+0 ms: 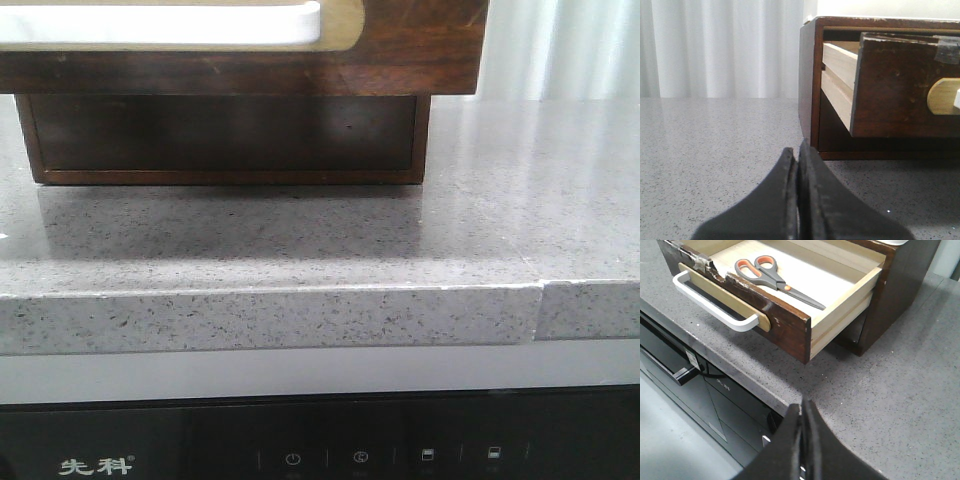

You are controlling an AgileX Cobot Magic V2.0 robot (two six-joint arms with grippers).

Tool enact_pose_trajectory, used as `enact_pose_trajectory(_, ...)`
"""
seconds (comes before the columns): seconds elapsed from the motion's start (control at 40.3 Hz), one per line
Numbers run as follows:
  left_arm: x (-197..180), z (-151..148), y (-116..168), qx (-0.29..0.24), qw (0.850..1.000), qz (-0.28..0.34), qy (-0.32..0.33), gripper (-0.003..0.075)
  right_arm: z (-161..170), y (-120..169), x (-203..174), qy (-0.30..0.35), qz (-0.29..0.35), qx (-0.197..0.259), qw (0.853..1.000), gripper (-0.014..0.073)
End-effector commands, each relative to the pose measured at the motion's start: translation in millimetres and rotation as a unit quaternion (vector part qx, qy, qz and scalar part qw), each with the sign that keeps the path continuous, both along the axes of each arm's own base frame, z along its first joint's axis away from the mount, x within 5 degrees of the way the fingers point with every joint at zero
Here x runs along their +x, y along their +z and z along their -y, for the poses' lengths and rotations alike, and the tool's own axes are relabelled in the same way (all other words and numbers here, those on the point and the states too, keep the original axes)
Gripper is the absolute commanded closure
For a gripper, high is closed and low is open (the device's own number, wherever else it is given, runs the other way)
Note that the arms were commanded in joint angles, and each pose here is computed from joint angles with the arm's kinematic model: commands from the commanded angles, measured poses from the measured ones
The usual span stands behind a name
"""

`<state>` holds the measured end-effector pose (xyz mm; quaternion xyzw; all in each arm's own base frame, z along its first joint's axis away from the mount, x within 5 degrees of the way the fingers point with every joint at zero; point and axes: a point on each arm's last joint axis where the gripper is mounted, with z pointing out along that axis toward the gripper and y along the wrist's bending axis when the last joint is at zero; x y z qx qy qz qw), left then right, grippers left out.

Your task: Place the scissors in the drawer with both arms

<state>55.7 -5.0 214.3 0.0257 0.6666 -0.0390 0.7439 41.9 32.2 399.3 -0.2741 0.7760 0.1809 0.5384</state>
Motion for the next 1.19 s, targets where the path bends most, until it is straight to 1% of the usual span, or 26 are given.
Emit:
enact_pose_trajectory(0.0, -1.3, -1.2, -0.1, -0.003, 0.999, 0.037, 0.008, 0.0741, -0.1, 13.0, 1.5, -0.005, 0.040, 0.026, 0.999, 0.0661)
enact_pose_trajectory(0.174, -1.2, -4.5, -0.1, -0.001, 0.999, 0.037, 0.038, 0.0741, -0.1, 13.0, 1.5, -0.005, 0.040, 0.026, 0.999, 0.0661)
enact_pose_trajectory(1.091, -1.2, -4.5, -0.1, -0.001, 0.999, 0.037, 0.038, 0.0741, -0.3, 11.5, 1.7, -0.005, 0.039, 0.026, 0.999, 0.0661)
enact_pose_trajectory(1.166, -1.2, -4.5, -0.1, -0.001, 0.999, 0.037, 0.038, 0.0741, 1.6, 6.2, 1.8, -0.021, 0.036, 0.024, 0.999, 0.0661)
